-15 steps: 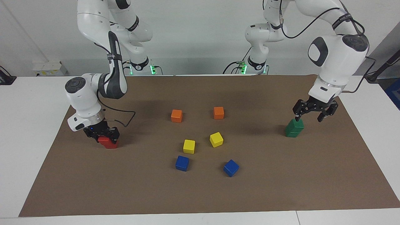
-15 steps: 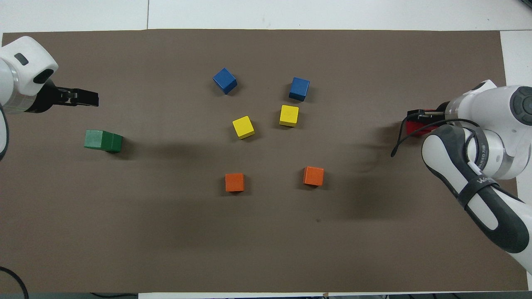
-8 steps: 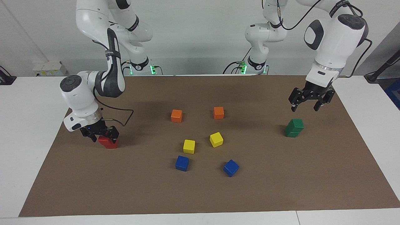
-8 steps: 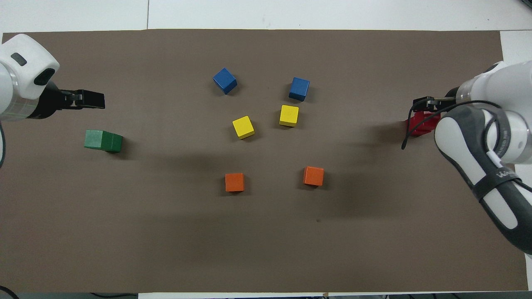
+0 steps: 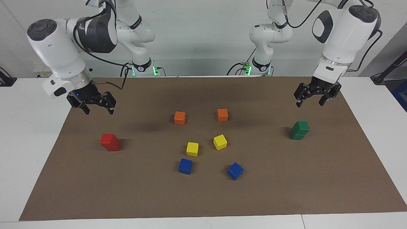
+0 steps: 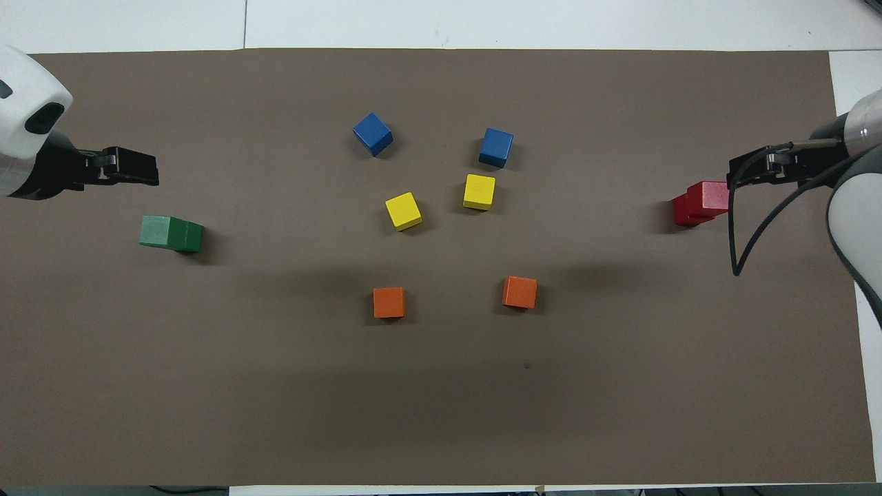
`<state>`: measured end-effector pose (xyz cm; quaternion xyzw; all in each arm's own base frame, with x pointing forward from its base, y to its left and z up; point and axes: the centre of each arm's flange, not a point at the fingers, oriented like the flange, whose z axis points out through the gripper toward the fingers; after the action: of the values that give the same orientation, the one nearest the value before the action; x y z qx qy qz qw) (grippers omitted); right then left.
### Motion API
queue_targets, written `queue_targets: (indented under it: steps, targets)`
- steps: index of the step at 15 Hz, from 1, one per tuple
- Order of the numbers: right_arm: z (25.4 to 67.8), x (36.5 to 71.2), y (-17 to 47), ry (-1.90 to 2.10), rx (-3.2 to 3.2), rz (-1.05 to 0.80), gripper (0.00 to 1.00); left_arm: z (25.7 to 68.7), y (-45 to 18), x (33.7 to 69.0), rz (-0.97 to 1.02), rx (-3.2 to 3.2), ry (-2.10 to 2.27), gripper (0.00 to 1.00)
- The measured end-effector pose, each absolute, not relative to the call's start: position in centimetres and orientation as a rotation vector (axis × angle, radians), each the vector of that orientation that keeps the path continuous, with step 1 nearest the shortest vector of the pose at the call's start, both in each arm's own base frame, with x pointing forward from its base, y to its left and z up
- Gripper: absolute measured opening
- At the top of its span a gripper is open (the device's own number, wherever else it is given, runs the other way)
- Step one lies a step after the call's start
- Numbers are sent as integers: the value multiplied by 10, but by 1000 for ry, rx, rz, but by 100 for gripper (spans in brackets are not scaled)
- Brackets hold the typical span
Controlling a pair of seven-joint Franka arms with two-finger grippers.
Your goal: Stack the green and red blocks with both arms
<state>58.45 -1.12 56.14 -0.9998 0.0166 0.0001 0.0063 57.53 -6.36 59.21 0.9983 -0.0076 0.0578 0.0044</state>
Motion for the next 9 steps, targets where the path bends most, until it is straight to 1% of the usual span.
queue_targets:
  steps: [3, 6, 9]
  targets:
    - [575, 566, -9, 44, -3131, 84, 100, 614, -64, 560, 45, 3141, 28, 100]
    - [573, 560, -9, 45, -3128, 152, 100, 613, -59, 552, -48, 3148, 84, 100]
    - [572, 559, -9, 45, -3128, 164, 100, 608, -55, 550, -76, 3149, 109, 100]
